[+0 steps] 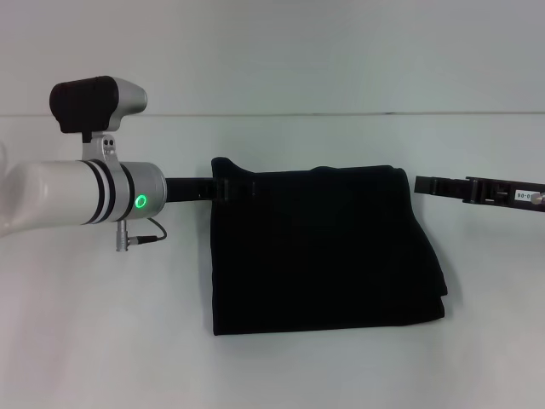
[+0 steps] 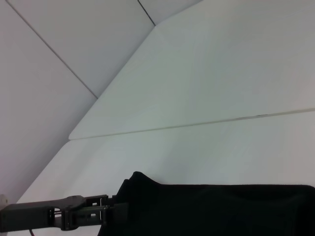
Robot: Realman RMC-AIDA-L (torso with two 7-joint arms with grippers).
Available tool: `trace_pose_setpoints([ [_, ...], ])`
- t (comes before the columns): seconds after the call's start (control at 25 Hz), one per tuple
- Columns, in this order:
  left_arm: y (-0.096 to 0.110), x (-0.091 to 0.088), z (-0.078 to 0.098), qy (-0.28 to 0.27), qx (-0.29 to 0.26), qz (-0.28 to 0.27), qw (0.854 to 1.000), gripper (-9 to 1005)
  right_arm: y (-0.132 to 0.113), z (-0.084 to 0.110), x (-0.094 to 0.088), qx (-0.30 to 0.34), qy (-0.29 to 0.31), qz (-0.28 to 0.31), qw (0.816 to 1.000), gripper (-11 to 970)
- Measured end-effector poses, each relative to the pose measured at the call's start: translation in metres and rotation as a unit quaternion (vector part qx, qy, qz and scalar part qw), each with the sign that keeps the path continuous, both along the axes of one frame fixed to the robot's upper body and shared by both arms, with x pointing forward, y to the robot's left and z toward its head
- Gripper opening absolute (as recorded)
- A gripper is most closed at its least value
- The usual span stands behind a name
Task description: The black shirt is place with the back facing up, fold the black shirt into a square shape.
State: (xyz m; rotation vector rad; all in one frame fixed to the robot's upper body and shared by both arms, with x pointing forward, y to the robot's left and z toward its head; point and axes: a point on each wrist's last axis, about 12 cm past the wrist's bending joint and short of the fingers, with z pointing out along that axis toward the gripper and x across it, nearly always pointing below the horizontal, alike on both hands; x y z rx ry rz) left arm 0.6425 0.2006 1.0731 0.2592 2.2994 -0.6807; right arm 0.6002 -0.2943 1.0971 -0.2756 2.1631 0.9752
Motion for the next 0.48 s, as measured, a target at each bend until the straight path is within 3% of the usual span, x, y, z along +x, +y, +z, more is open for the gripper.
trace_pose_setpoints([
  [0.16,0.0007,-0.0005,-0.0004,-0.01,0.009,-0.008,1.0,890,-0.0002,-0.0006,0.0007,-0.002,-0.001,-0.003,1.0,453],
  [0.48,-0.0009,0.0004,0.001,-0.012,0.009,-0.01,1.0,475,-0.001,-0.004,0.001,-0.009,-0.003,-0.012,1.0,462],
])
